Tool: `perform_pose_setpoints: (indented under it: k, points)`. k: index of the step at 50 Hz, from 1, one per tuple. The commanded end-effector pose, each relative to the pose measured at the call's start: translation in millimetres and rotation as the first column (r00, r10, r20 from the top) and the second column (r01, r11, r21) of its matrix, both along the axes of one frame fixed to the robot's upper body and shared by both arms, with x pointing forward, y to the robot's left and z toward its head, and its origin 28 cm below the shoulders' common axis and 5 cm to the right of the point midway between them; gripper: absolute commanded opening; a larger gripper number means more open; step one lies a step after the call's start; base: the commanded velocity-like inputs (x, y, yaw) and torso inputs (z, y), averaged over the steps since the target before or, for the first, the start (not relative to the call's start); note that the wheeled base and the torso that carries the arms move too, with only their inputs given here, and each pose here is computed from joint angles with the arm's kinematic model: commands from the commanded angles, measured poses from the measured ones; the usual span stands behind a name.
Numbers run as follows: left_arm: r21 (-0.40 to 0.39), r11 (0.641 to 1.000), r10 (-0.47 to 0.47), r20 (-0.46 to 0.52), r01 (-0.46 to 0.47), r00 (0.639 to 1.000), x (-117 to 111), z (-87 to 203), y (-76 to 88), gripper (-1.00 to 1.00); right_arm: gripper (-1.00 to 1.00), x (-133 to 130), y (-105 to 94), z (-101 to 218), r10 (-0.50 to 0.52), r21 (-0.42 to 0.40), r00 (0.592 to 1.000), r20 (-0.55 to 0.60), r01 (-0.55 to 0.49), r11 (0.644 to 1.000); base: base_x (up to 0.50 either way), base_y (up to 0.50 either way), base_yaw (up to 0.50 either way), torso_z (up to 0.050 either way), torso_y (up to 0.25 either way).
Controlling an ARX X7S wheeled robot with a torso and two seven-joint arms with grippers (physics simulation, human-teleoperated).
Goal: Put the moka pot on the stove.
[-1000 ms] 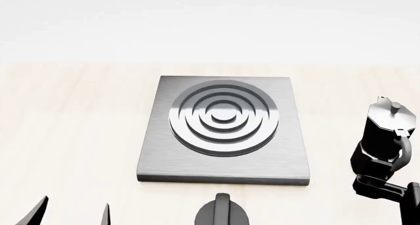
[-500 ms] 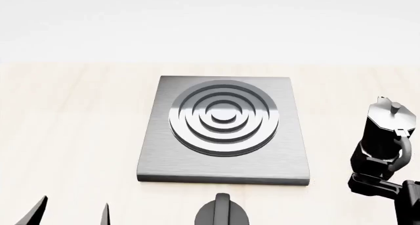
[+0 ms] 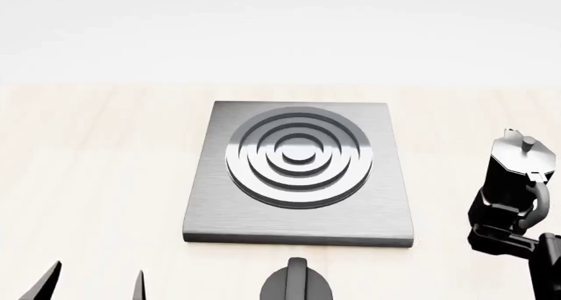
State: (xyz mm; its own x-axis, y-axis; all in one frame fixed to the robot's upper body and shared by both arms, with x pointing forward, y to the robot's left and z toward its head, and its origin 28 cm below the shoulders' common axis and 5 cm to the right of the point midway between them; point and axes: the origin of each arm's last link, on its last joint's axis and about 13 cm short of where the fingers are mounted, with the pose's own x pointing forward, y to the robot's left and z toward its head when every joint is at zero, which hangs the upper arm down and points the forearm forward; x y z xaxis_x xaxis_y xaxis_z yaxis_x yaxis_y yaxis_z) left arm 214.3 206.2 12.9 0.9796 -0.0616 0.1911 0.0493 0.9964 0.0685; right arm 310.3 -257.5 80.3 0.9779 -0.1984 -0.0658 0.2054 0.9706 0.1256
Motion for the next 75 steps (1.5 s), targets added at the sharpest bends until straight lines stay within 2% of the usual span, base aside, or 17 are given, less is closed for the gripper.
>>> perform_pose_setpoints:
  k: [1,39,60,75]
  points:
    - [0.001,1.000,0.003,0.002,-0.003,1.000,0.0,0.0,0.0,1.00,1.00,6.4,-5.1,-1.8,0.000,0.002,1.000,-0.017,0.000,1.000,0.00,0.00,0.00,0.000,0.000]
    - [0.004,1.000,0.005,0.006,-0.005,1.000,0.1,0.0,0.0,1.00,1.00,27.6,-14.1,-15.3,-0.009,0.023,0.998,-0.069,0.010,1.000,0.00,0.00,0.00,0.000,0.000]
    - [0.005,1.000,0.006,0.007,-0.006,1.000,0.1,0.0,0.1,1.00,1.00,23.5,-16.6,-12.6,-0.005,0.046,0.995,-0.101,0.009,0.999,0.00,0.00,0.00,0.000,0.000]
    - [0.006,1.000,0.012,0.007,-0.012,1.000,0.1,0.0,0.1,1.00,1.00,23.6,-15.9,-7.3,0.005,0.026,0.992,-0.130,-0.002,1.000,0.00,0.00,0.00,0.000,0.000]
